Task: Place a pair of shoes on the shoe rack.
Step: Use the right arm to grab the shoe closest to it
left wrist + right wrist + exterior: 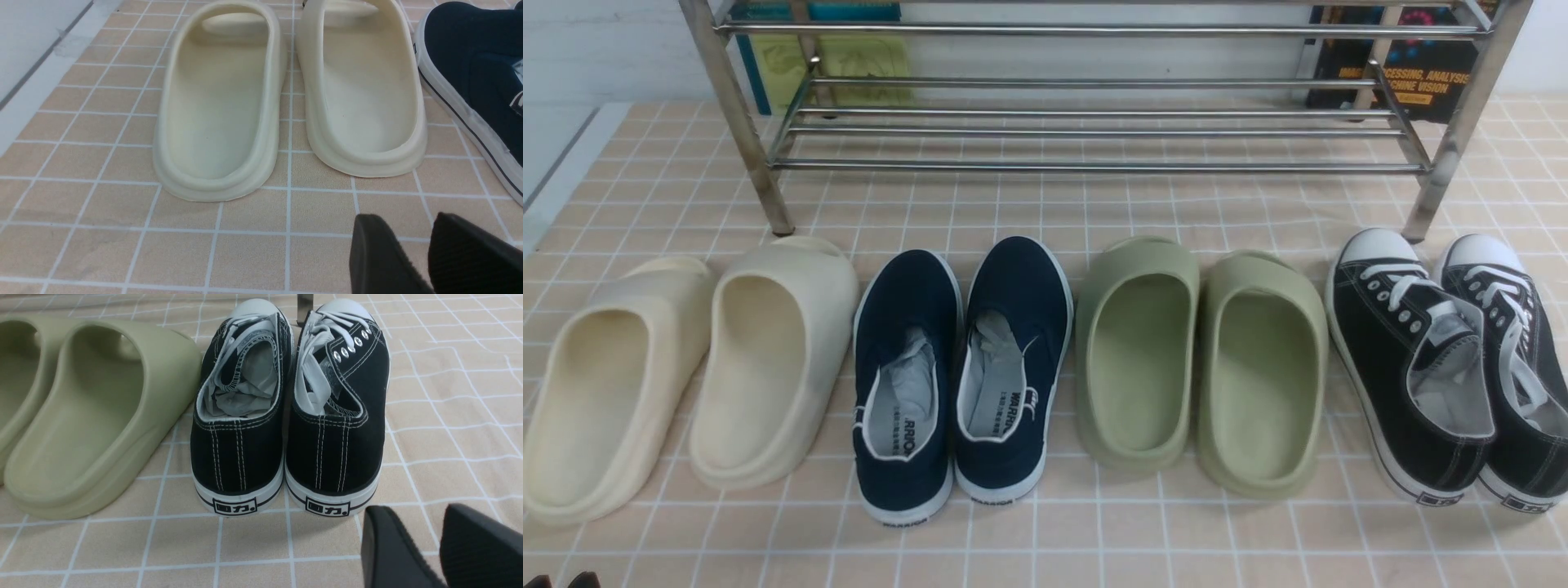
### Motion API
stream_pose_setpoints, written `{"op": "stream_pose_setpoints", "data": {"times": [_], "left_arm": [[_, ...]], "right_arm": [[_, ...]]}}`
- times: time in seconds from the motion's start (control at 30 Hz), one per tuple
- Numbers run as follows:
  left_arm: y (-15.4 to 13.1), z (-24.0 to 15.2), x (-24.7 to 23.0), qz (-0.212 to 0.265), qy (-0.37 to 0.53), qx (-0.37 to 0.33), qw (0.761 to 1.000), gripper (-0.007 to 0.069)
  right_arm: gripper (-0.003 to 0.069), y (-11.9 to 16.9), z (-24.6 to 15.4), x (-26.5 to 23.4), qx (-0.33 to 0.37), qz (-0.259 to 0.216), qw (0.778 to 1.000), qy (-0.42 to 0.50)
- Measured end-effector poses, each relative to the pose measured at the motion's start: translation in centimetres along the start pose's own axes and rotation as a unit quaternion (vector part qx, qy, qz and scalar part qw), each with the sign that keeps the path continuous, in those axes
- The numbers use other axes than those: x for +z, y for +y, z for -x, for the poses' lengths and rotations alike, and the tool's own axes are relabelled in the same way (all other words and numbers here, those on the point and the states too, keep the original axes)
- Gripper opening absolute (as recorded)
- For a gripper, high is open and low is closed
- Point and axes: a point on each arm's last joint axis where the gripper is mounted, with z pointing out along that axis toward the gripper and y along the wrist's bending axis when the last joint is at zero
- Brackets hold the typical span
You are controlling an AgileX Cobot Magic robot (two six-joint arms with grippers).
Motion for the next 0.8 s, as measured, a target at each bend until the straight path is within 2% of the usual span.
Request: {"op": "stream_pose_setpoints", "data": {"times": [0.57,0.73,0.8], "left_arm": [[0.0,0.0,0.0,0.0,0.0,0.0,1.0,0.024],[0.0,0.0,0.0,0.0,0.0,0.0,1.0,0.024],[0.0,0.0,0.0,0.0,0.0,0.0,1.0,0.024]], "right_arm": [[0.0239,0.0,0.1,0.0,0.0,0.001,1.0,-0.008],[0.0239,0.2,0.9,0.0,0.002,0.011,0.998,-0.06],[0.0239,0.3,1.8,-0.1,0.002,0.02,0.994,-0.111]]}}
